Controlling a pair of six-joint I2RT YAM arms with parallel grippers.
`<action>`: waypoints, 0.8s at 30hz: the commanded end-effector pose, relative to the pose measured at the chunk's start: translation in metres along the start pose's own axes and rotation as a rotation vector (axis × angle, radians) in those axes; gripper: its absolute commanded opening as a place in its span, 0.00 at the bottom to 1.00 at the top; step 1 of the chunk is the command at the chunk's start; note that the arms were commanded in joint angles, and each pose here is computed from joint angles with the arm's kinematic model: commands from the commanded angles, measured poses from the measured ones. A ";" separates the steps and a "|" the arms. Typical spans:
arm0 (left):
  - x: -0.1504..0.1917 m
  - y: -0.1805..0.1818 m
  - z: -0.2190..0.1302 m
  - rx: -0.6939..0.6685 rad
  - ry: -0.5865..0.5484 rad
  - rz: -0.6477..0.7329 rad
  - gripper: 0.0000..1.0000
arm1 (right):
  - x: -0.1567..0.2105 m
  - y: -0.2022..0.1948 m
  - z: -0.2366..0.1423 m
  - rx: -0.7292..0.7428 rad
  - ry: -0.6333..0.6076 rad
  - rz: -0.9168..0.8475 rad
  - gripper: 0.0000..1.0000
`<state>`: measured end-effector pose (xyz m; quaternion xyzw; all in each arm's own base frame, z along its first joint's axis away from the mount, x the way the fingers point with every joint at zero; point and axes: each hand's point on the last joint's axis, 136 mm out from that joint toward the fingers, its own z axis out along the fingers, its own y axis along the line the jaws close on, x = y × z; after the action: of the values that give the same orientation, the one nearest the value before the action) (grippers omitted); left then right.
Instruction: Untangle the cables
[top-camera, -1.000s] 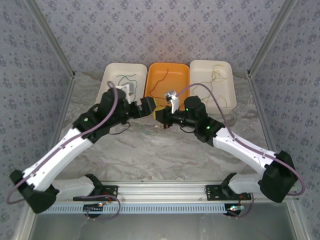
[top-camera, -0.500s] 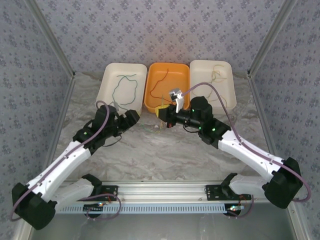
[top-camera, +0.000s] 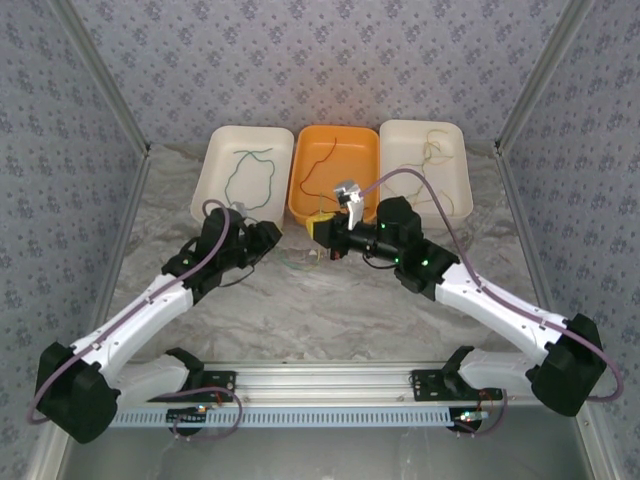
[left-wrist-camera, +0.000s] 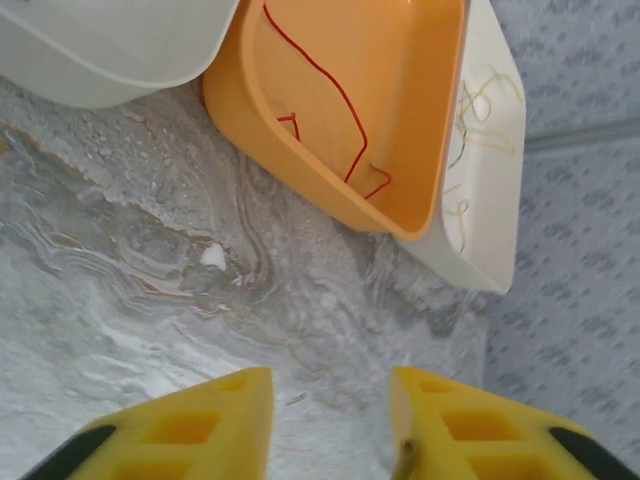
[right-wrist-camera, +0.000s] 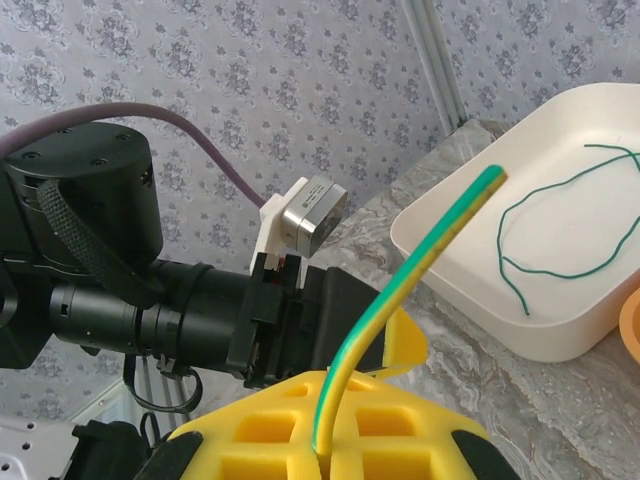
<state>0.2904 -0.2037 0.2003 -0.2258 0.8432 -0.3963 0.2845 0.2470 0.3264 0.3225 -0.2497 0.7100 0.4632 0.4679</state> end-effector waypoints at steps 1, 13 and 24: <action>-0.005 0.011 0.006 0.005 -0.049 -0.094 0.03 | -0.016 0.010 -0.013 0.007 -0.092 -0.043 0.00; 0.027 0.059 0.028 0.012 -0.097 -0.599 0.00 | -0.071 0.048 -0.062 0.125 -0.560 -0.295 0.00; 0.032 0.071 0.028 0.103 -0.164 -0.964 0.00 | -0.120 0.069 -0.087 0.119 -0.753 -0.357 0.00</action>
<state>0.2716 -0.2174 0.1413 -0.5221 0.6584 -0.5205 0.1516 0.2203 0.3029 0.3902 -0.2245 0.5641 0.3667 0.7050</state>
